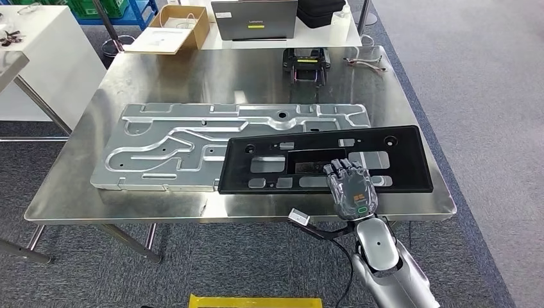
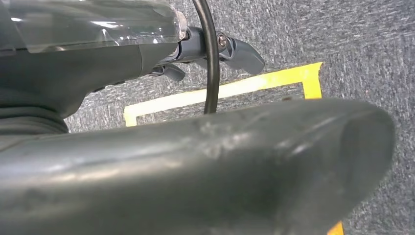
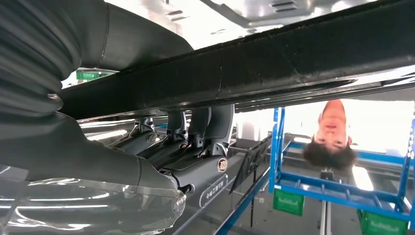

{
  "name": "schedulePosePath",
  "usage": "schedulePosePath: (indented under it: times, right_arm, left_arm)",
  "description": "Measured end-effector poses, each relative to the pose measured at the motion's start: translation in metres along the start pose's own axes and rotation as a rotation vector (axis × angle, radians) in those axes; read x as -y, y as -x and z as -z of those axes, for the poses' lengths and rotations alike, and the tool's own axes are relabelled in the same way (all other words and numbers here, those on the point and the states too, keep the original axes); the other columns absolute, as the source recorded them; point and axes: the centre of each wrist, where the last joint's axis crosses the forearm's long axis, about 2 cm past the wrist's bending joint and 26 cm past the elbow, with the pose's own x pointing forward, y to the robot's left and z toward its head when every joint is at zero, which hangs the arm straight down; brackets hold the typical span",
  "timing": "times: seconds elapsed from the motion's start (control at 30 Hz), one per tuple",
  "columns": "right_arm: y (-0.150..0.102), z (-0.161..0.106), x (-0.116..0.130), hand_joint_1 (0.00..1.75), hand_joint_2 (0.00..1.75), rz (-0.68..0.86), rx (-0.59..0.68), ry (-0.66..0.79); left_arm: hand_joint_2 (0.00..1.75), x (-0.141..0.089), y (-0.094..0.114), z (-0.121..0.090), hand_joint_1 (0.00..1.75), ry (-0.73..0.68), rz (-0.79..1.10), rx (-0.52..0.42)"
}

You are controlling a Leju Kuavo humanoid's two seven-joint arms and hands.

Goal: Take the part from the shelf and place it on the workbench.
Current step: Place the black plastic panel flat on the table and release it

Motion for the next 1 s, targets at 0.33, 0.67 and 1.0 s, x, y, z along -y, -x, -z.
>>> schedulePosePath:
  times: [0.33, 0.67, 1.0]
  right_arm:
    - [0.023, 0.004, -0.01, 1.75, 1.75, 0.009, -0.066, -0.048]
    - [0.045, -0.002, -0.031, 1.75, 1.75, 0.031, -0.136, -0.146]
    - [0.05, -0.009, -0.04, 1.31, 1.31, 0.056, -0.171, -0.182]
  left_arm:
    - [0.0, -0.004, 0.002, 0.0, 0.0, -0.002, 0.01, -0.003]
    - [0.0, -0.005, 0.0, 0.001, 0.0, 0.005, 0.016, 0.0]
    - [0.44, -0.009, 0.0, 0.002, 0.0, -0.041, 0.044, -0.036]
